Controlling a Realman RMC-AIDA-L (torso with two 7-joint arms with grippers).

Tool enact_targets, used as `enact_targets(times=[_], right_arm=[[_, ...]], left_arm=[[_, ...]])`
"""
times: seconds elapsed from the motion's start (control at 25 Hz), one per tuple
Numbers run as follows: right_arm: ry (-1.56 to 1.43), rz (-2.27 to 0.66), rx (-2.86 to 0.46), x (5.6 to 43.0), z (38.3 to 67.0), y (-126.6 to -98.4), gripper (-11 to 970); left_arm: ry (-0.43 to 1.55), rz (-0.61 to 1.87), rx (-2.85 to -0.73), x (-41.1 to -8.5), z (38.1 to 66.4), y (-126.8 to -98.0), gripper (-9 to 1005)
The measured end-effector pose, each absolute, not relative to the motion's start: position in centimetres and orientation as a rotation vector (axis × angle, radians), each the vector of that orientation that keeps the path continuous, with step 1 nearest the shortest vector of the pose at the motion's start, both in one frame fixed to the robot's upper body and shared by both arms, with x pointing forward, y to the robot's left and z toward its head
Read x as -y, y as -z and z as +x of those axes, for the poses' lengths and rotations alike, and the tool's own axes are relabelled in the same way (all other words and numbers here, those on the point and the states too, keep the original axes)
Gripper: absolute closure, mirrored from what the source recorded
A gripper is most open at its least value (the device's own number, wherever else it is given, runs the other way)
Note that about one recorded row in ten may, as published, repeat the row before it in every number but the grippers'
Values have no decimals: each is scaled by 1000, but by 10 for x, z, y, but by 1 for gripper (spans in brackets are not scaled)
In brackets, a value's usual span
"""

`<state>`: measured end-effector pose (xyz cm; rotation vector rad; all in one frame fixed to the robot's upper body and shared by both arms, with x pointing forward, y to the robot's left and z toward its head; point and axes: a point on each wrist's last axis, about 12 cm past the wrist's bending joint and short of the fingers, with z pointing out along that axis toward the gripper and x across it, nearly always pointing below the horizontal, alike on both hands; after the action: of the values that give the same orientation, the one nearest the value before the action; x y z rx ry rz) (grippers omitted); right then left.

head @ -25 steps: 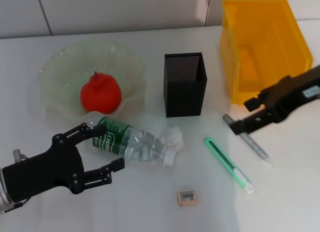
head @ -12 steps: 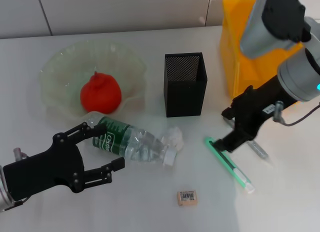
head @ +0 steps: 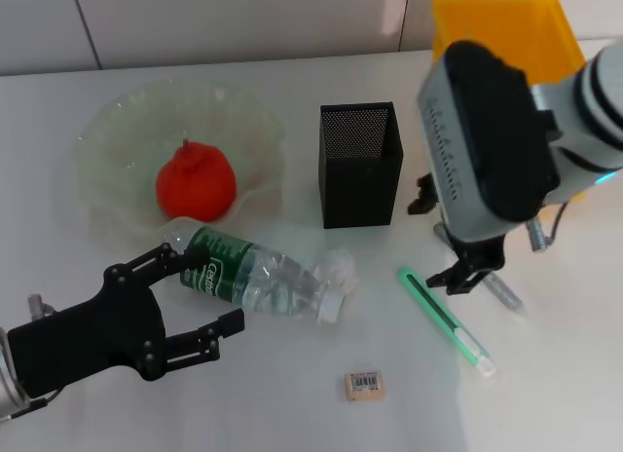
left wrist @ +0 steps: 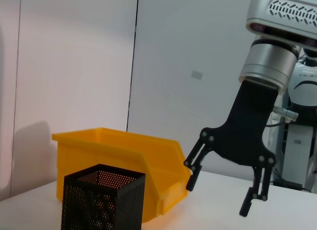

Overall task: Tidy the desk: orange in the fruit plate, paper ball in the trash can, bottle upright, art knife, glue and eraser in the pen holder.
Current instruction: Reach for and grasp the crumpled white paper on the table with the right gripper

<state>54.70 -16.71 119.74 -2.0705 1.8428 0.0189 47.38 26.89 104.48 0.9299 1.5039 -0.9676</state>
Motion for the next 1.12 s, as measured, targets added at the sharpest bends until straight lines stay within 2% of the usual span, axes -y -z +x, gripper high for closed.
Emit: enact_targets(times=[0.4,0.88,1.12], right_arm=[[215,-2262,-1536,133,549,-1175,141],[145,-2269,-1452,115,548,-1153,141],[139,-2273,-1453,112,549,-1133,140]], left_arm=[[986,925,-1507,-268,470,-1044,137],[990,917,-1513,-268,473,-1045,137],[997,920,-1511,-268,472,-1045,137]])
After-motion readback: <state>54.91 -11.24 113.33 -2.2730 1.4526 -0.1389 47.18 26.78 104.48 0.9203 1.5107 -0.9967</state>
